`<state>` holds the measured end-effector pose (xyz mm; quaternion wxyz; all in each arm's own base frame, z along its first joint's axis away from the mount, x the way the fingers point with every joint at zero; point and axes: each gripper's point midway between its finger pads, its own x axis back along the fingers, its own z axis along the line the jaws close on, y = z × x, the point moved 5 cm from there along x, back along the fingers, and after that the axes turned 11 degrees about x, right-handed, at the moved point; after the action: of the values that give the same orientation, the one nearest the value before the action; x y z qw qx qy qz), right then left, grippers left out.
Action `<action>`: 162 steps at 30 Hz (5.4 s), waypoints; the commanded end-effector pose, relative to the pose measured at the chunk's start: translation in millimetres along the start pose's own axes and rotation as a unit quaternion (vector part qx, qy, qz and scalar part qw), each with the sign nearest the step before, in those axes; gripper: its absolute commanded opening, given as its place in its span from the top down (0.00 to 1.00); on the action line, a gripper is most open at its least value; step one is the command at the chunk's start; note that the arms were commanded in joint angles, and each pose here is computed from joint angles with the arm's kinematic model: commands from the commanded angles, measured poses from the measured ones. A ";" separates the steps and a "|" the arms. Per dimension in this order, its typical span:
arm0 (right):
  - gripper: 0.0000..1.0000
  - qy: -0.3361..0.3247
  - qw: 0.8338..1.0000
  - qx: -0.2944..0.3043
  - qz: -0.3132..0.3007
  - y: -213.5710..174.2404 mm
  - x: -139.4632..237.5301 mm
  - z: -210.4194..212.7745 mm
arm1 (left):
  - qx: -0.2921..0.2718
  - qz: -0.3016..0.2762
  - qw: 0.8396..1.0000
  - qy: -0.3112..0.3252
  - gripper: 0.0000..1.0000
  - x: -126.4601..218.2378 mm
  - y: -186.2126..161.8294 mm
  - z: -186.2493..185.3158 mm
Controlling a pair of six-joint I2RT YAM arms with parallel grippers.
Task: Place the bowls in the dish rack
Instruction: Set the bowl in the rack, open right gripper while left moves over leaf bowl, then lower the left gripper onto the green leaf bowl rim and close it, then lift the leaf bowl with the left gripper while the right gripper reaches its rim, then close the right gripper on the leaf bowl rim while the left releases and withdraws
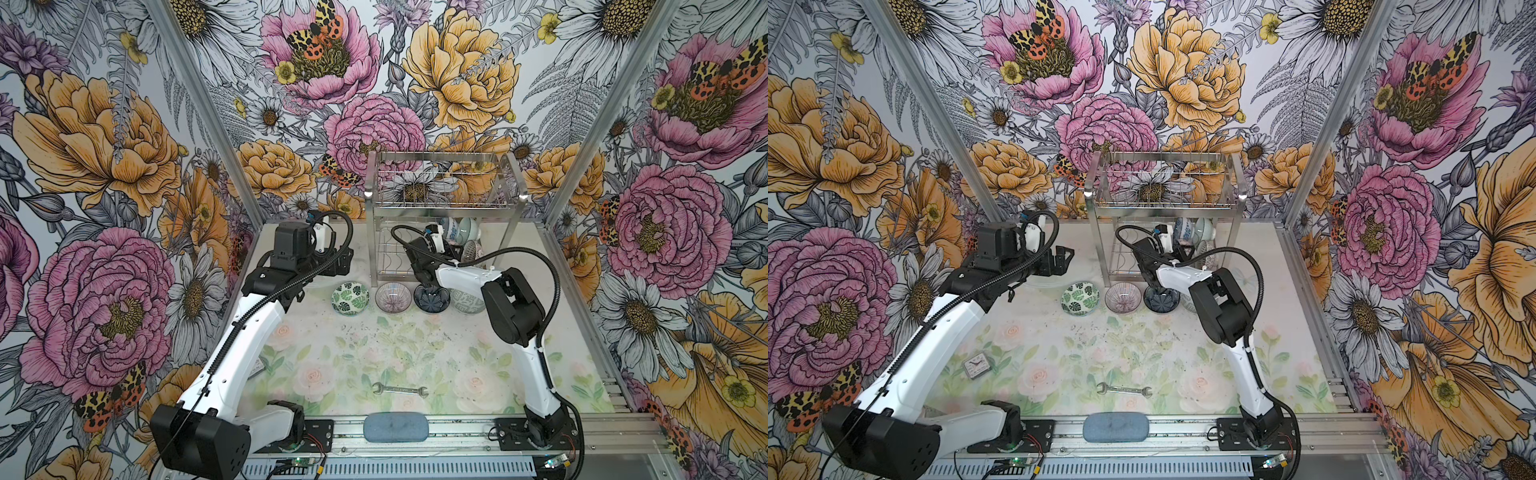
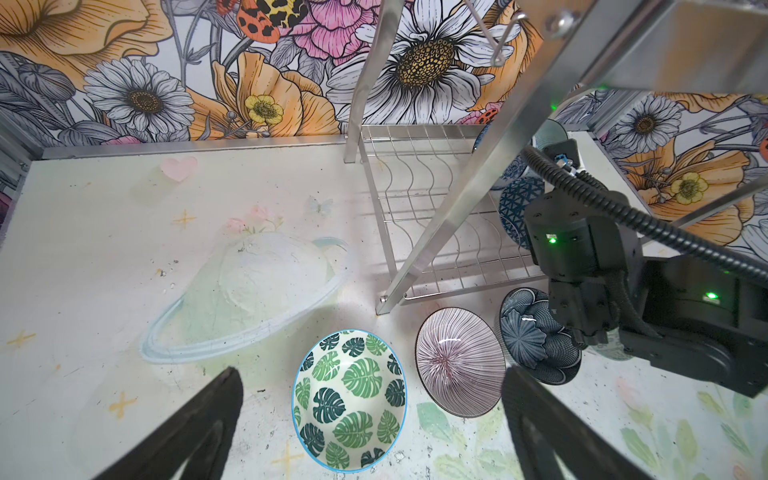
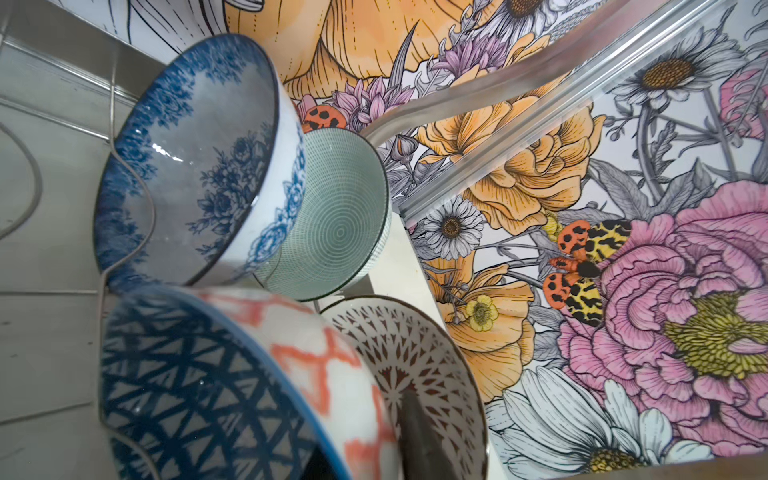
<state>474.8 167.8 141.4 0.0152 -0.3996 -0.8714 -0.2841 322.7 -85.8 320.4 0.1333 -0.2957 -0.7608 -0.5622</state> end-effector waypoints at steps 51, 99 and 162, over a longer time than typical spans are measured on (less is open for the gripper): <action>0.00 0.431 0.874 -0.100 -0.203 -21.6 119.4 -75.6 | 0.208 0.134 0.964 0.096 0.11 -95.0 -150.6 76.9; 0.00 0.553 0.773 -0.157 -0.268 4.2 180.2 -123.9 | 0.064 -0.066 0.996 0.021 1.00 -25.9 -45.9 -34.4; 1.00 0.095 0.971 -0.189 -0.112 44.4 79.4 -70.5 | -0.050 -0.023 0.998 0.030 0.01 5.4 5.1 -6.3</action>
<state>430.1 208.8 217.6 0.0617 -0.2561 -0.8369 -0.4798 327.4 -86.2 318.3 0.1565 -0.2661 -0.7251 -0.6155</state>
